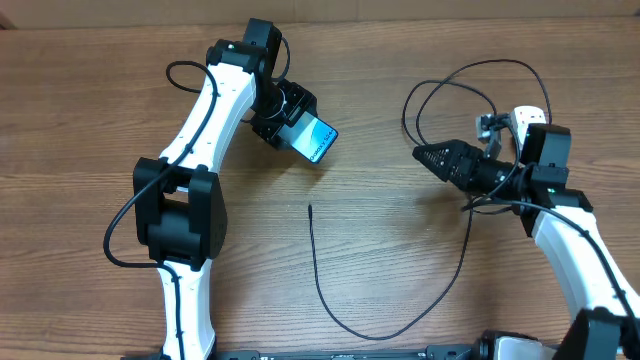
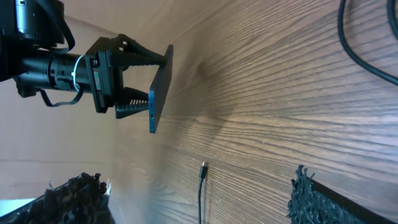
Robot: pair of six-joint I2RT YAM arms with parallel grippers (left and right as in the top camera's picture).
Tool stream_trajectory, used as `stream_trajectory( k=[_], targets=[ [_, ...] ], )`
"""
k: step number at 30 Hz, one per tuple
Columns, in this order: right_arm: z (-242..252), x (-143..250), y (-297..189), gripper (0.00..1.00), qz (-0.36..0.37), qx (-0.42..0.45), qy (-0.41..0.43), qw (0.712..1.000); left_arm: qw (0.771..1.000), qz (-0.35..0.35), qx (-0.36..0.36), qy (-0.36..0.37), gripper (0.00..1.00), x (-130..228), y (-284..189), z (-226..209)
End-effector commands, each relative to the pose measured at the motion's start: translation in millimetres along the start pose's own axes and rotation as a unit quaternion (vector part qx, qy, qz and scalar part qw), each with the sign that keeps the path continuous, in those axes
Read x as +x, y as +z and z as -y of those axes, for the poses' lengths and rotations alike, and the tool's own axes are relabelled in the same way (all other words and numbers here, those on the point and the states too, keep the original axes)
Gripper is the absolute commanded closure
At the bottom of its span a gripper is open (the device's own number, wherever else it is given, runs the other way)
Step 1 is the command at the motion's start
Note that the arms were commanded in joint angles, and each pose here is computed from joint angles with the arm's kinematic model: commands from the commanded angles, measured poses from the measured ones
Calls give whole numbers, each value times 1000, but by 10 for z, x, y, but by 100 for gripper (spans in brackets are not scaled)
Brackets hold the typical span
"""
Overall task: Plug charger to phone and switch on socket
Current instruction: 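Lift the right gripper from rest and swing it toward the phone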
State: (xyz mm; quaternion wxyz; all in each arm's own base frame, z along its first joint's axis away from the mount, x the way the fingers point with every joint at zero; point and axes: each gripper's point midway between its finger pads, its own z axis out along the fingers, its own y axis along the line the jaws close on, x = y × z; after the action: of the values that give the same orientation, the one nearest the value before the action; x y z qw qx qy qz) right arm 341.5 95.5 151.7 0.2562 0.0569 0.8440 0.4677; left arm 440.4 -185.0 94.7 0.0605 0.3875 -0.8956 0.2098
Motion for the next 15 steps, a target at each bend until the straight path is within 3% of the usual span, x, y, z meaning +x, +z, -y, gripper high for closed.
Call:
stream_trajectory(
  k=[1,15],
  targets=[
    [-123,-107,14,0,2,-24,-5,1000,1000,3,11,5,96,-4,-52,85],
    [-59,-101,80,0,6,7,4,1000,999,-8,13,-35,96,73,-34,112]
  ],
)
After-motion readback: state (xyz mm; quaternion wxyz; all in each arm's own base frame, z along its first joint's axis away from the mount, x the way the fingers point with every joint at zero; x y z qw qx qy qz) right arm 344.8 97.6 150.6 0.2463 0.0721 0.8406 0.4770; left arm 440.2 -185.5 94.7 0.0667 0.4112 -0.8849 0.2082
